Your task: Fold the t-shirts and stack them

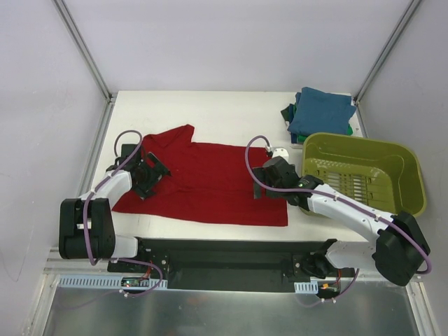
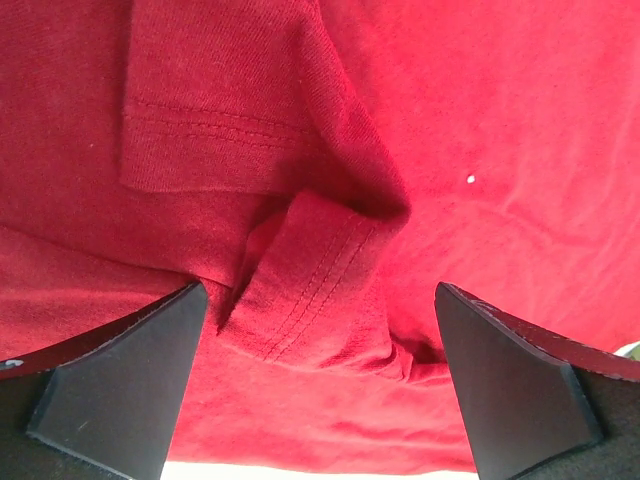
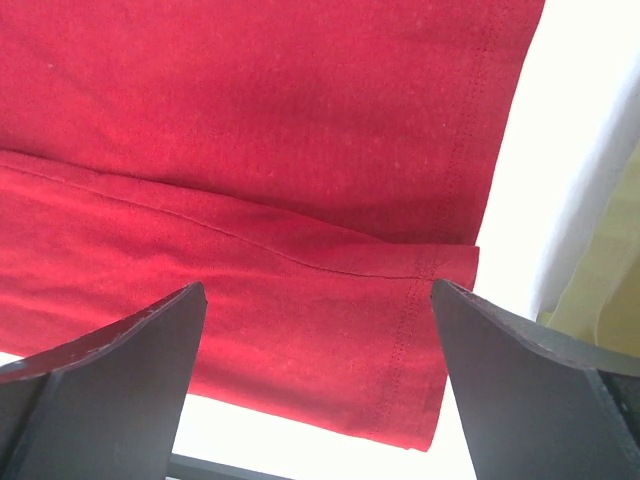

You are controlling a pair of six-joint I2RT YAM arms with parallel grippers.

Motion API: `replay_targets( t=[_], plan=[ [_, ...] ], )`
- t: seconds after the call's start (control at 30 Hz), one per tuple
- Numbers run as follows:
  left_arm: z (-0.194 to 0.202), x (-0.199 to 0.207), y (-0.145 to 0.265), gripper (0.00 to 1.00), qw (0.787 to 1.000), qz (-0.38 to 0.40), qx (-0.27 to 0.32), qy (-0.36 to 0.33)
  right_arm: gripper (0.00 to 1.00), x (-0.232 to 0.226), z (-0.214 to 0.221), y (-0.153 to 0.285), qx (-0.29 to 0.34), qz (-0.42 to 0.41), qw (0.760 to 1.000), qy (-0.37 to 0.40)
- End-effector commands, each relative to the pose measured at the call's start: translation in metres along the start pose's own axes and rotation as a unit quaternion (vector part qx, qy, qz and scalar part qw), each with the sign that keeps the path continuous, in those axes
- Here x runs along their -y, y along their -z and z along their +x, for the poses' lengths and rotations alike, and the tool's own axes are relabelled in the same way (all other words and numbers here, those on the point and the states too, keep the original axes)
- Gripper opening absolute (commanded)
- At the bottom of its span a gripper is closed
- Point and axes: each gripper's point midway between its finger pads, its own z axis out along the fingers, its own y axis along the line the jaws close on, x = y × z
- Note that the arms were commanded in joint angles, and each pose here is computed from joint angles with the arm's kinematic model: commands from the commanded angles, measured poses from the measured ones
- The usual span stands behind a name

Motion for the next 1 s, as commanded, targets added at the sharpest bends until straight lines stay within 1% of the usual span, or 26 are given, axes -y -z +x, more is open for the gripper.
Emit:
replay_targets(
  t=[0.0,0.1,0.23,0.3,0.33,0.37,0.43,0.47,0.53,0.57,0.63,0.77,0.8,0.97],
  plan=[
    [-0.012,0.025,0.000,0.99,1.000,0.027,0.015,-0.006,1.00,-0.004,-0.004,0.000,0.006,-0.008,1.000,0.001],
    [-0.017,0.036,0.006,0.99,0.999,0.042,0.020,-0.011,1.00,-0.004,-0.004,0.001,0.009,-0.006,1.000,0.002],
    [-0.020,0.040,0.008,0.99,0.999,0.048,0.022,-0.011,0.99,-0.007,-0.004,0.001,0.007,-0.013,1.000,0.004],
    [-0.017,0.035,0.007,0.99,0.999,0.042,0.020,-0.008,0.99,-0.020,-0.003,0.002,0.006,-0.038,0.999,0.036],
    [-0.017,0.034,0.006,0.99,0.999,0.039,0.024,-0.006,1.00,-0.028,-0.010,0.006,0.015,-0.046,0.998,0.051],
    [-0.017,0.032,0.005,0.99,0.999,0.036,0.025,-0.006,1.00,-0.036,-0.010,0.009,0.021,-0.045,0.996,0.075],
    [-0.018,0.032,0.002,0.99,0.999,0.034,0.022,-0.013,0.99,-0.037,-0.008,0.010,0.015,-0.018,0.994,0.105],
    [-0.020,0.039,0.003,0.99,0.999,0.044,0.018,-0.017,1.00,-0.040,-0.017,0.015,0.030,-0.004,0.993,0.111],
    [-0.018,0.042,-0.005,0.99,0.999,0.045,-0.002,-0.019,1.00,-0.038,-0.016,0.014,0.024,0.009,0.993,0.113],
    [-0.015,0.050,-0.005,0.99,0.998,0.060,-0.016,-0.021,1.00,-0.040,-0.016,0.015,0.024,0.006,0.993,0.112],
    [-0.011,0.051,-0.012,0.99,0.997,0.060,-0.031,-0.022,1.00,-0.042,-0.015,0.016,0.027,-0.002,0.994,0.103],
    [-0.017,0.058,-0.013,0.99,0.997,0.069,-0.023,-0.023,0.99,-0.042,-0.014,0.019,0.026,-0.009,0.995,0.099],
    [-0.011,0.066,-0.012,0.99,0.996,0.079,-0.030,-0.034,0.99,-0.042,-0.013,0.020,0.025,-0.010,0.995,0.100],
    [-0.019,0.087,-0.004,0.99,0.994,0.102,-0.014,-0.040,1.00,-0.041,-0.009,0.020,0.020,-0.011,0.995,0.097]
  ],
)
